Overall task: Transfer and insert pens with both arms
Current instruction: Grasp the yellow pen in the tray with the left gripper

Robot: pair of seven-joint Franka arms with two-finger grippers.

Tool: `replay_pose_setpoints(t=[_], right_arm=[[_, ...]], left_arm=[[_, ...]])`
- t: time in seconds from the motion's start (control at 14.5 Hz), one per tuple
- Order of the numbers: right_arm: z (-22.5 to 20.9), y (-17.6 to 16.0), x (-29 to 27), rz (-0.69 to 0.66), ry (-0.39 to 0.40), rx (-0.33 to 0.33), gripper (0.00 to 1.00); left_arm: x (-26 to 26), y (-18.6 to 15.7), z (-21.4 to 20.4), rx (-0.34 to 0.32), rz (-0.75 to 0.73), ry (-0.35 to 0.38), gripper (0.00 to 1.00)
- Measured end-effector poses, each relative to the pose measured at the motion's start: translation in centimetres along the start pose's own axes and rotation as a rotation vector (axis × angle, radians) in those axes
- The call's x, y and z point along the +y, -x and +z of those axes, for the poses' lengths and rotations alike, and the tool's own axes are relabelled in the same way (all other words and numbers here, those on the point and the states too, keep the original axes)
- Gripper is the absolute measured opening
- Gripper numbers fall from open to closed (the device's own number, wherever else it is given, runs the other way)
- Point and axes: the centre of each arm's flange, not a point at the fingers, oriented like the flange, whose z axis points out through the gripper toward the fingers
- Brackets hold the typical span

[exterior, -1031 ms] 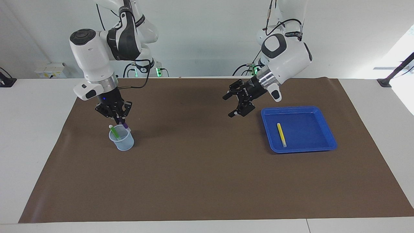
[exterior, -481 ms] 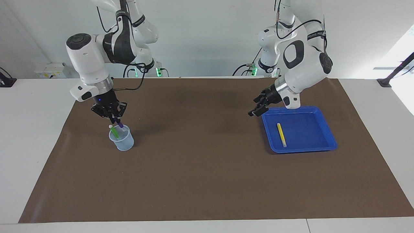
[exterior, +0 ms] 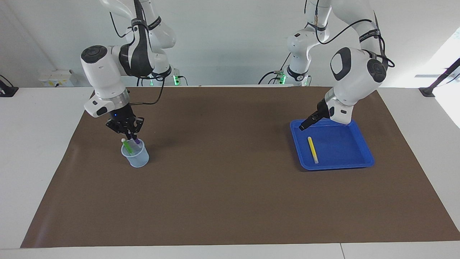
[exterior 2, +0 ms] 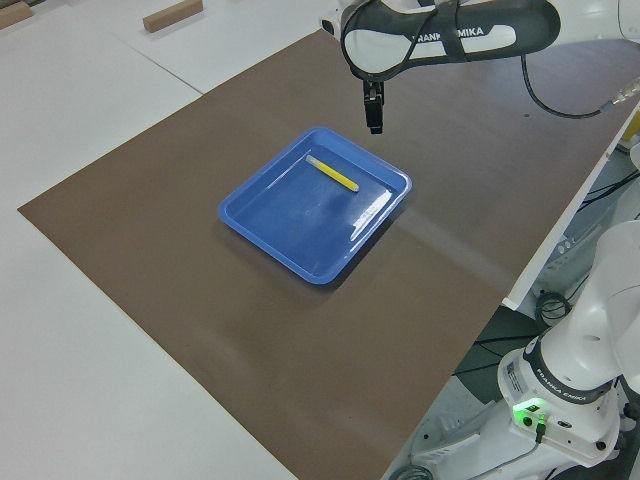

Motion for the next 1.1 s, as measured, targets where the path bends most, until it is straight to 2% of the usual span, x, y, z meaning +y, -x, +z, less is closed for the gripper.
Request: replay_pose_setpoints(t=[0.14,0.48,0.89,1.1], right_arm=[[1.1,0.6,0.3,-0.013,0.001,0.005,0.18],[2.3,1.2,0.6,-0.039,0.002,0.005,0.18],[3.2,1.3,0.9,-0.035,0.001,-0.004,0.18],[3.2,1.4,0.9,-0.035,0.001,-0.004,0.18]], left_arm=[[-0.5,-1.0,0.8,0.042,0.143,-0.061,1.0],[-0.9,-3.3,3.9,0.064,0.355,-0.11,1.0],[-1.5,-4.8,9.2,0.046,0.437,-0.102,0.95],[-1.6,-5.1,10.5,0.05,0.455,-0.105,0.89]])
